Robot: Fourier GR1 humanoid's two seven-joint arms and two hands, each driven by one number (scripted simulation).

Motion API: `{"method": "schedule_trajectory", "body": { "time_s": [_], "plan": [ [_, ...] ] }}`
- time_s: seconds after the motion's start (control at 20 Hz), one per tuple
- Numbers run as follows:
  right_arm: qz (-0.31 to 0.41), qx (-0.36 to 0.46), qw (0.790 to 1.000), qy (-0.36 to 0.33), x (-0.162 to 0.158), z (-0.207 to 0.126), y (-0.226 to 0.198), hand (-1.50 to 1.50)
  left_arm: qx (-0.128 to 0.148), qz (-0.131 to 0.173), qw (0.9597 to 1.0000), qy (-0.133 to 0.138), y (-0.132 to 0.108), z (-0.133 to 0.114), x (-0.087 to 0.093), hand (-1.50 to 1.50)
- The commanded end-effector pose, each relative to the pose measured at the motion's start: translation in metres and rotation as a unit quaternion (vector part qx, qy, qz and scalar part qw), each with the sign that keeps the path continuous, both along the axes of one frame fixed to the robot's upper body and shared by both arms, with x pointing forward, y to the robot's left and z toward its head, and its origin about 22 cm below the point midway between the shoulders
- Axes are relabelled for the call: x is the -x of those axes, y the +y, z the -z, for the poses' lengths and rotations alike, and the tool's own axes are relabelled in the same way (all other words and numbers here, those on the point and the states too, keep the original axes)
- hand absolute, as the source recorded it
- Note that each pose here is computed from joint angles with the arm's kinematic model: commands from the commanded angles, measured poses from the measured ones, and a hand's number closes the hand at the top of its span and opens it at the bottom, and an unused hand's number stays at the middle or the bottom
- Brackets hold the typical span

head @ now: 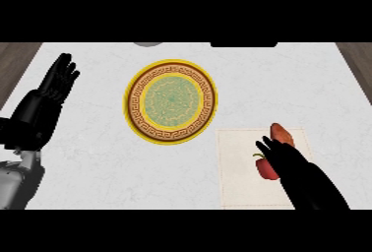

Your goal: Pick the bell pepper from the placemat and place it in the plate

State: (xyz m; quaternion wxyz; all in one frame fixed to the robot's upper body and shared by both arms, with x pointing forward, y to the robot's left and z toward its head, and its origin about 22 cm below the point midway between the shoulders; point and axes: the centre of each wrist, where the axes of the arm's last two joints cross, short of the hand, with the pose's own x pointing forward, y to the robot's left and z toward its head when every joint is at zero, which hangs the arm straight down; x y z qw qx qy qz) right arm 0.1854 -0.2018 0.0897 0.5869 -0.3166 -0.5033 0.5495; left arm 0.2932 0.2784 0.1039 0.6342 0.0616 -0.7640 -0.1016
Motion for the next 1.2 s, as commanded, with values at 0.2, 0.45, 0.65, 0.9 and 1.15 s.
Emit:
{"method": "schedule_trajectory", "body": {
  "time_s": [0.2, 0.45, 0.65, 0.9, 1.15],
  "plan": [
    [0.054, 0.072, 0.996, 0.007, -0.031, 0.009, 0.004, -1.50, -0.007, -0.005, 1.0000, -0.003, 0.006, -0.008, -0.004, 0.00],
    [0.074, 0.094, 0.992, 0.045, -0.023, 0.033, -0.003, -1.50, -0.007, -0.009, 0.9999, -0.005, 0.008, 0.002, 0.007, 0.00],
    [0.074, 0.087, 0.993, 0.039, -0.028, 0.054, -0.004, -1.50, -0.001, 0.002, 1.0000, 0.001, 0.002, 0.003, -0.021, 0.00],
    [0.066, 0.084, 0.993, 0.054, -0.064, 0.064, -0.002, -1.50, 0.002, -0.004, 1.0000, -0.007, 0.000, -0.003, -0.002, 0.00],
    [0.065, 0.096, 0.990, 0.082, -0.040, 0.090, -0.001, -1.50, 0.004, -0.002, 1.0000, 0.004, 0.007, 0.012, -0.011, 0.00]
  ]
}}
